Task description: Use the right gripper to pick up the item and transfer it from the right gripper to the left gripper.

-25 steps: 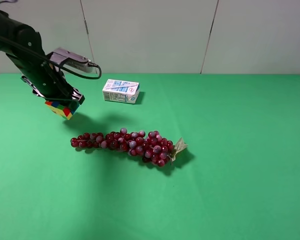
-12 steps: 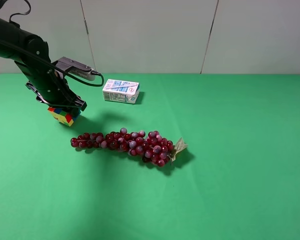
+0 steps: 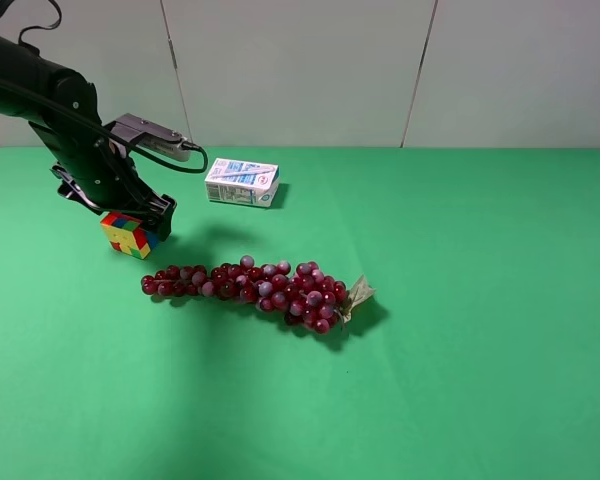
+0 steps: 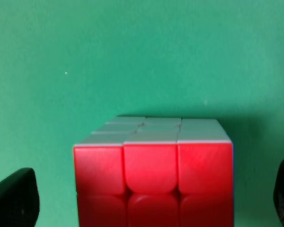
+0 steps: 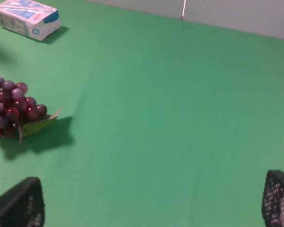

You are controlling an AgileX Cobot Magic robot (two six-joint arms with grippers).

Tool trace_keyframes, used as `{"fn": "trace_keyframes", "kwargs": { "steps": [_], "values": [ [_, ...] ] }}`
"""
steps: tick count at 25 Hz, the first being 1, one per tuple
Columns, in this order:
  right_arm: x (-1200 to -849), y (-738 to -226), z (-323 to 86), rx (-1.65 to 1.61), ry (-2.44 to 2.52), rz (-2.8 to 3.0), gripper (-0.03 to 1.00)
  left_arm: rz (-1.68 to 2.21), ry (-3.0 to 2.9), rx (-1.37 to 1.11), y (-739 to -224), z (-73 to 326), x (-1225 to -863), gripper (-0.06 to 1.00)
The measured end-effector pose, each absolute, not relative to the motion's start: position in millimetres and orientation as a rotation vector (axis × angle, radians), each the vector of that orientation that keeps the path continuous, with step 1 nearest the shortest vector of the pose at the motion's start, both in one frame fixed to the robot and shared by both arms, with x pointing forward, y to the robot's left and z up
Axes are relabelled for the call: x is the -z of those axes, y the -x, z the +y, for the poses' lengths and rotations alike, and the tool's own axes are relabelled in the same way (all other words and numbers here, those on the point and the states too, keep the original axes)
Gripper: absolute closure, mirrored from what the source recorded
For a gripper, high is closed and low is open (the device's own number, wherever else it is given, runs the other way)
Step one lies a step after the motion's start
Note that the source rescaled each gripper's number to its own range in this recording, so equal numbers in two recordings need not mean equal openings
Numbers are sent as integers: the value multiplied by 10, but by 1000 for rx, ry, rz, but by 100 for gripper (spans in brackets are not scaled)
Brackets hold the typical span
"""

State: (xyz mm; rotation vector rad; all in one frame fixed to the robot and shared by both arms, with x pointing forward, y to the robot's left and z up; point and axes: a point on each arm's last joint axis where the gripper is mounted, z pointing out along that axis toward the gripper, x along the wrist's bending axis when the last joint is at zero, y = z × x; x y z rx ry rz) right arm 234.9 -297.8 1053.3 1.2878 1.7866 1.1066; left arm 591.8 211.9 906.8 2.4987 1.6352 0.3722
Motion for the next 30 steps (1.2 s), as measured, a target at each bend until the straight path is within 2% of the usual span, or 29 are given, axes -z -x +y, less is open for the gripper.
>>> {"fn": "trace_keyframes", "kwargs": {
  "steps": [5, 15, 30],
  "values": [
    [-10533, -2349, -2978, -1107, -1288, 1787, -3, 1658, -2511, -364, -5861, 2148, -9210, -5],
    [-10533, -2349, -2978, -1107, -1288, 1787, -3, 1675, -2457, -439, -5559, 2256, -10010, -5],
    [-10531, -2348, -2978, -1105, -1289, 1788, -3, 1722, -2306, -497, -4478, 2555, -11200, -5]
  ]
}}
